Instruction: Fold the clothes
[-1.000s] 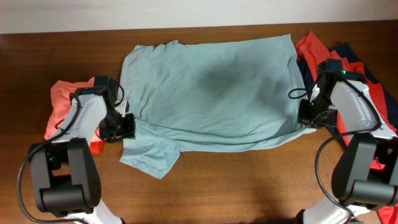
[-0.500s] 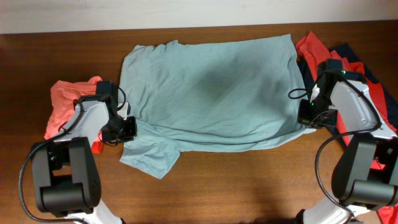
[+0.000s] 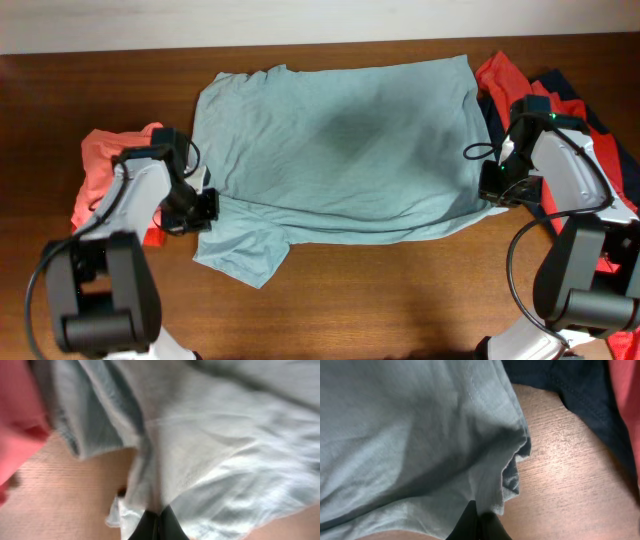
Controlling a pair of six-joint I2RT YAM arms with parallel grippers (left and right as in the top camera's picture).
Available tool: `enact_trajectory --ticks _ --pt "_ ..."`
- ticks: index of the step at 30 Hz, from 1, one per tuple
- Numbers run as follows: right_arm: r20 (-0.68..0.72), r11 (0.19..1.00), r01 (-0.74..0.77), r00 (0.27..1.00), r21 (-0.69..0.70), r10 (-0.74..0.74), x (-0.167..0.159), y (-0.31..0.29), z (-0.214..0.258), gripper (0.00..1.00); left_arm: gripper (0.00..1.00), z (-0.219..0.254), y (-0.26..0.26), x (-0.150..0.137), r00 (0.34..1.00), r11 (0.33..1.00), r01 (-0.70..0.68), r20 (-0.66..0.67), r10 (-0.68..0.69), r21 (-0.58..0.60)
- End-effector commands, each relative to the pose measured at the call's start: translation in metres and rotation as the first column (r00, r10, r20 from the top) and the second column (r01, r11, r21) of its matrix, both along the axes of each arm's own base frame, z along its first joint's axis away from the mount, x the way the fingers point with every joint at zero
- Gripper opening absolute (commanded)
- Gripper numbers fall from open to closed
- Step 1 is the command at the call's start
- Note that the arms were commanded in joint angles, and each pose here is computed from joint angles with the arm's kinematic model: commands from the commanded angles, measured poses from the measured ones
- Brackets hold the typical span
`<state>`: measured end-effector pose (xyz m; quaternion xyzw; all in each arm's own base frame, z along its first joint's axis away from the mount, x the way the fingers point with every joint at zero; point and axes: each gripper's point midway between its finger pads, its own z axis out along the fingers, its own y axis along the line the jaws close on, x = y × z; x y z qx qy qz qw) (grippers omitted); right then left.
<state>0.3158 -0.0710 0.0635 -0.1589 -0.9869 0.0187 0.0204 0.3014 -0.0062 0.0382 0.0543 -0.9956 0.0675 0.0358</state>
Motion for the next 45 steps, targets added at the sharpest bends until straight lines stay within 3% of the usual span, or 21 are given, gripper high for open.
enact_trajectory --ticks 1,7,12,20,30,38,45 --pt "0.031 1.000 0.002 1.000 0.000 -0.002 -0.001 -0.001 0.013 0.04 0.00 0.066 -0.005 0.023 0.978 0.999 0.023 0.209 -0.018 -0.022" --pt "0.087 1.000 0.009 0.996 -0.012 -0.008 0.004 -0.004 0.026 0.04 0.00 0.126 -0.005 0.028 0.906 1.000 0.026 0.424 -0.021 -0.004" --pt "0.135 1.000 0.010 0.991 -0.022 -0.007 0.016 -0.007 0.029 0.04 0.00 0.138 -0.004 0.036 0.875 1.000 0.022 0.484 -0.020 0.001" --pt "0.241 0.999 0.010 0.970 -0.045 0.001 0.044 -0.013 0.031 0.04 0.00 0.131 -0.003 0.060 0.853 1.000 0.014 0.521 -0.014 0.003" --pt "0.374 0.997 0.015 0.927 -0.075 0.014 0.079 -0.020 0.039 0.05 0.00 0.079 -0.001 0.083 0.897 1.000 0.015 0.442 -0.012 -0.003" --pt "0.392 0.997 0.016 0.920 -0.079 0.016 0.096 -0.024 0.022 0.05 0.00 0.075 0.002 0.113 0.856 1.000 0.009 0.517 -0.015 0.013" --pt "0.392 0.997 0.014 0.920 -0.074 0.016 0.107 -0.025 0.002 0.09 0.00 0.074 0.007 0.122 0.839 0.999 -0.003 0.544 -0.018 0.038"
